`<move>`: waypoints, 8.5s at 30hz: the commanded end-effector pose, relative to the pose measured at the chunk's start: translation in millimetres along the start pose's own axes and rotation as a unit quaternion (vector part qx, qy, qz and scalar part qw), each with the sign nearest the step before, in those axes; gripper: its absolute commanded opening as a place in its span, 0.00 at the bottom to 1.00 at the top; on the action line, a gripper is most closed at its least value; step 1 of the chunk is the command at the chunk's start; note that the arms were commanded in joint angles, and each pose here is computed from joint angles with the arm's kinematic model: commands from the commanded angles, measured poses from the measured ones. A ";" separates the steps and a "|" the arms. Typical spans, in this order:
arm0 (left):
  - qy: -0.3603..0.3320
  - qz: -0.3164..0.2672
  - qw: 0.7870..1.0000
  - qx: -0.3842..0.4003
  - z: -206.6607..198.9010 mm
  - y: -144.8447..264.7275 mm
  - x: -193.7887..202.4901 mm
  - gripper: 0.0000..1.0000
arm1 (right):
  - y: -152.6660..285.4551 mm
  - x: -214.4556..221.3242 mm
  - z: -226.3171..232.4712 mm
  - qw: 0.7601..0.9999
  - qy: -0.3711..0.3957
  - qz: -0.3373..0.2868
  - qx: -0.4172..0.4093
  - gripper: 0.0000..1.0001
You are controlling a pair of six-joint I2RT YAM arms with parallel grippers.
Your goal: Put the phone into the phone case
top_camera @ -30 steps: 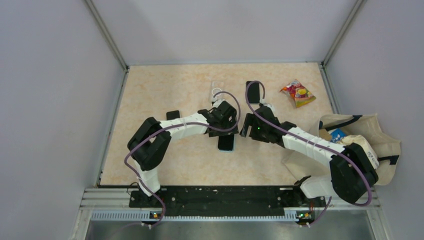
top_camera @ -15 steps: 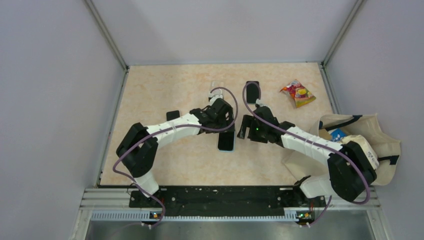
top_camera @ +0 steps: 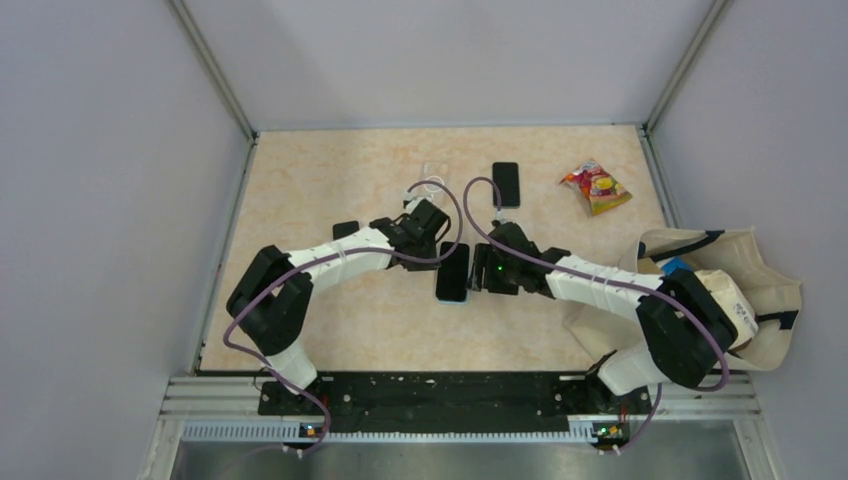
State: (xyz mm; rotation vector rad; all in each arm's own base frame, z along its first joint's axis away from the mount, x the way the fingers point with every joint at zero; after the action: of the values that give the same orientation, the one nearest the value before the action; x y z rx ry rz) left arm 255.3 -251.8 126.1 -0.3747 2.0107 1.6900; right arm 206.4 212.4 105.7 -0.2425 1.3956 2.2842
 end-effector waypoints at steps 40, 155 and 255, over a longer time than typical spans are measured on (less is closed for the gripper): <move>0.007 0.023 1.000 0.020 -19.1 13.1 29.8 0.25 | -10.9 9.4 -2.8 0.999 -0.028 -0.030 -0.002 0.55; 0.007 0.058 0.991 0.120 -13.4 24.3 14.6 0.32 | 39.3 15.7 -46.0 0.998 0.020 -0.049 0.037 0.36; 0.119 0.065 0.990 0.045 -2.3 -34.5 61.8 0.23 | 2.8 14.6 -35.6 0.998 0.025 0.049 0.024 0.31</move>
State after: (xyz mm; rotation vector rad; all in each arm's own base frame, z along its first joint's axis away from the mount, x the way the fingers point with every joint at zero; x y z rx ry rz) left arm 164.2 -290.2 80.4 -0.2259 2.5321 1.5057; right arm 224.1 193.1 86.4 -0.3464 1.5356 2.2326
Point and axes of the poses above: each gripper's point midway between its finger pads, its own y axis back along the fingers, its own z axis along the line the jaws close on, x = y × z, the point moved 7 cm from there along y, back along the fingers, and after that the axes turned 10 degrees about -y, right-handed, at the moved point
